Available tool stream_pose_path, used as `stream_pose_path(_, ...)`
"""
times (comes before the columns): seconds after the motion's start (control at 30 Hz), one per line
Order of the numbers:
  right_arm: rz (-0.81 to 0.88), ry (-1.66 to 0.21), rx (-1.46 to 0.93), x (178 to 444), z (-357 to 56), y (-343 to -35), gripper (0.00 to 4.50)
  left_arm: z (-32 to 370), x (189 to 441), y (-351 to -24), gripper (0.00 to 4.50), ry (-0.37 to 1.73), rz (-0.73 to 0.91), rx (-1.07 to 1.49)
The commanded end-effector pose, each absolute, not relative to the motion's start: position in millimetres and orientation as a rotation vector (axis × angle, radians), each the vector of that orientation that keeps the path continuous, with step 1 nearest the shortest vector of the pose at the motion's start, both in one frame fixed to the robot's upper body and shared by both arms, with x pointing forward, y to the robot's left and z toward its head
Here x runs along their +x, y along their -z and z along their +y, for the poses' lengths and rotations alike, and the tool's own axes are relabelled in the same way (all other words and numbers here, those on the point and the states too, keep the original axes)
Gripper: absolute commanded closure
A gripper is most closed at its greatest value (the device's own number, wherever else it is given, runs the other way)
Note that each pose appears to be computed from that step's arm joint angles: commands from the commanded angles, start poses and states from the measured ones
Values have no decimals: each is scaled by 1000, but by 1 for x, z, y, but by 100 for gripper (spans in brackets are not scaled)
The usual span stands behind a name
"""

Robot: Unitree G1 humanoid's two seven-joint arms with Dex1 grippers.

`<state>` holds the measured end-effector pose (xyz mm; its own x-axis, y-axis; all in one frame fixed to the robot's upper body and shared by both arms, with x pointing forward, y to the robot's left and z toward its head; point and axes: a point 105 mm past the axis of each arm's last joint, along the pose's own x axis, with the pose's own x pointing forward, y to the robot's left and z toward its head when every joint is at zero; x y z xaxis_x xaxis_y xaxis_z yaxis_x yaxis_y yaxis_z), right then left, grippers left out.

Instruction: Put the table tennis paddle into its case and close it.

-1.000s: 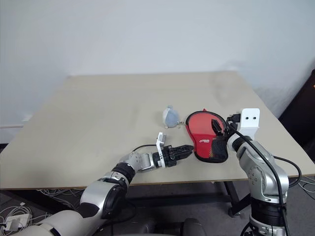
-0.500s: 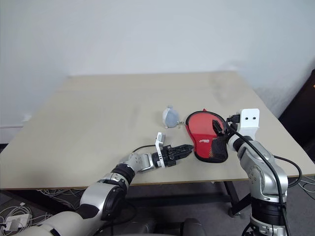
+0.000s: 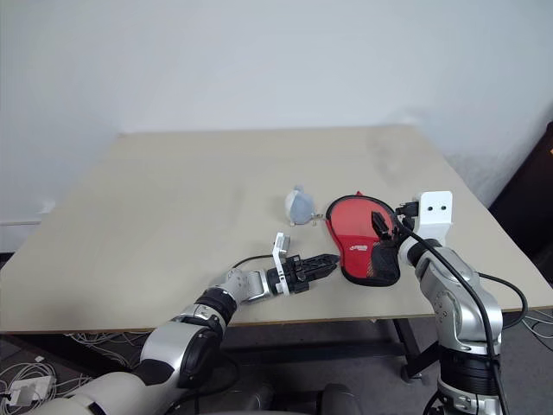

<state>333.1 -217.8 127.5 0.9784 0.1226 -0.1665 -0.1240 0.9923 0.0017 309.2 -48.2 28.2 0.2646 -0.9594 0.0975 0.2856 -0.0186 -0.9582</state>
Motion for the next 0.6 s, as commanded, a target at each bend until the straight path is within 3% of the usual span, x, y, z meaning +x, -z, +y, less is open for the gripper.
stream_pose_path(0.03,100,-124,-27,335,-217,-144,28,19,360,-163,173,1509,75,135)
stream_pose_path(0.47,110,-120,-31,335,-217,-142,28,18,359,-168,173,1511,68,111)
stream_pose_path(0.6,182,-116,-26,334,-219,-130,28,21,360,-171,173,1511,66,94)
